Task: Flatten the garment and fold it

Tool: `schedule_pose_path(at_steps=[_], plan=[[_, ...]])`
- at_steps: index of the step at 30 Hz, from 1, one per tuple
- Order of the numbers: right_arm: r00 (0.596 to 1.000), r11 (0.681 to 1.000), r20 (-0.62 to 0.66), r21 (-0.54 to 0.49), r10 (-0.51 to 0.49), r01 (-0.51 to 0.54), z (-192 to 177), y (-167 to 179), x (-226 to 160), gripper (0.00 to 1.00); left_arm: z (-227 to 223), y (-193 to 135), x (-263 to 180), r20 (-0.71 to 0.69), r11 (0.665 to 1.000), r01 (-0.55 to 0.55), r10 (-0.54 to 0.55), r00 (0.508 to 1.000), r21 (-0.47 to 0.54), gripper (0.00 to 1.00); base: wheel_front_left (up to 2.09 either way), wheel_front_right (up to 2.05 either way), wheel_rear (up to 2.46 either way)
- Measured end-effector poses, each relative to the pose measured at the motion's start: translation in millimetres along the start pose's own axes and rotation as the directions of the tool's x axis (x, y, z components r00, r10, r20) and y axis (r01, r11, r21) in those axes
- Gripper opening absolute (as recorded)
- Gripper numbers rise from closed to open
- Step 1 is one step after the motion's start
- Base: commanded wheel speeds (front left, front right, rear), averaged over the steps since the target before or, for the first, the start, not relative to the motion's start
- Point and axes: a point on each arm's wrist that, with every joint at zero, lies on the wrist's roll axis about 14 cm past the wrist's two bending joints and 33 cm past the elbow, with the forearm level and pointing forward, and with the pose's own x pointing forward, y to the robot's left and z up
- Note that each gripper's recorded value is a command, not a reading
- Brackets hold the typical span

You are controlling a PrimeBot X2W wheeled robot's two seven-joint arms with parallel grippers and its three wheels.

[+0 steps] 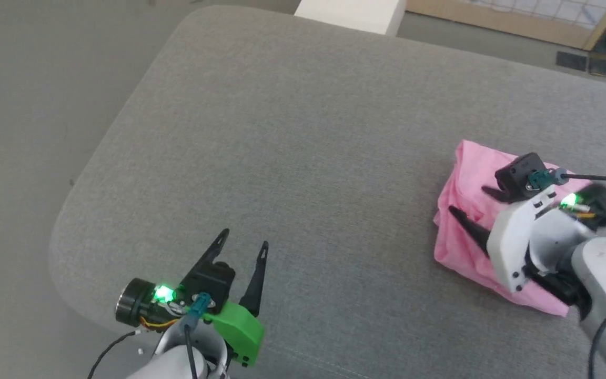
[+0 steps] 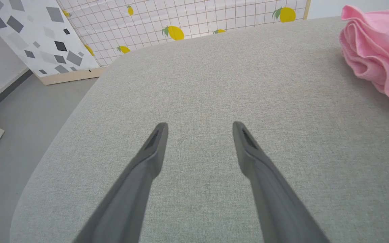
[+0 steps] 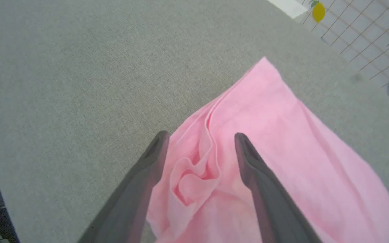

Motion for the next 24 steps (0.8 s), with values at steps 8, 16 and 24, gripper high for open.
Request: schedule_pose_path(at_steps=[8, 16, 24], plan=[[0.941, 0.96, 0.312, -0.197, -0.133, 0.201, 65.8, -58.6, -64.0, 1.0, 23.7, 0.5, 11.6, 0.072, 1.0, 0.015, -0.014, 0.997, -0.008, 1.0, 0.0, 0.0, 0.0], [0.782, 0.88, 0.529, -0.128, -0.329, 0.457, 82.2, -121.8, -154.7, 1.0, 43.0, -2.0, 20.8, 0.127, 0.999, 0.029, -0.027, 0.992, -0.02, 1.0, 0.0, 0.0, 0.0], [0.669, 0.821, 0.53, 0.1, -0.522, 0.562, 23.0, -127.3, -210.8, 1.0, 43.1, -14.8, 18.1, 0.13, 0.997, 0.072, -0.069, 0.989, -0.02, 1.0, 0.0, 0.0, 0.0]])
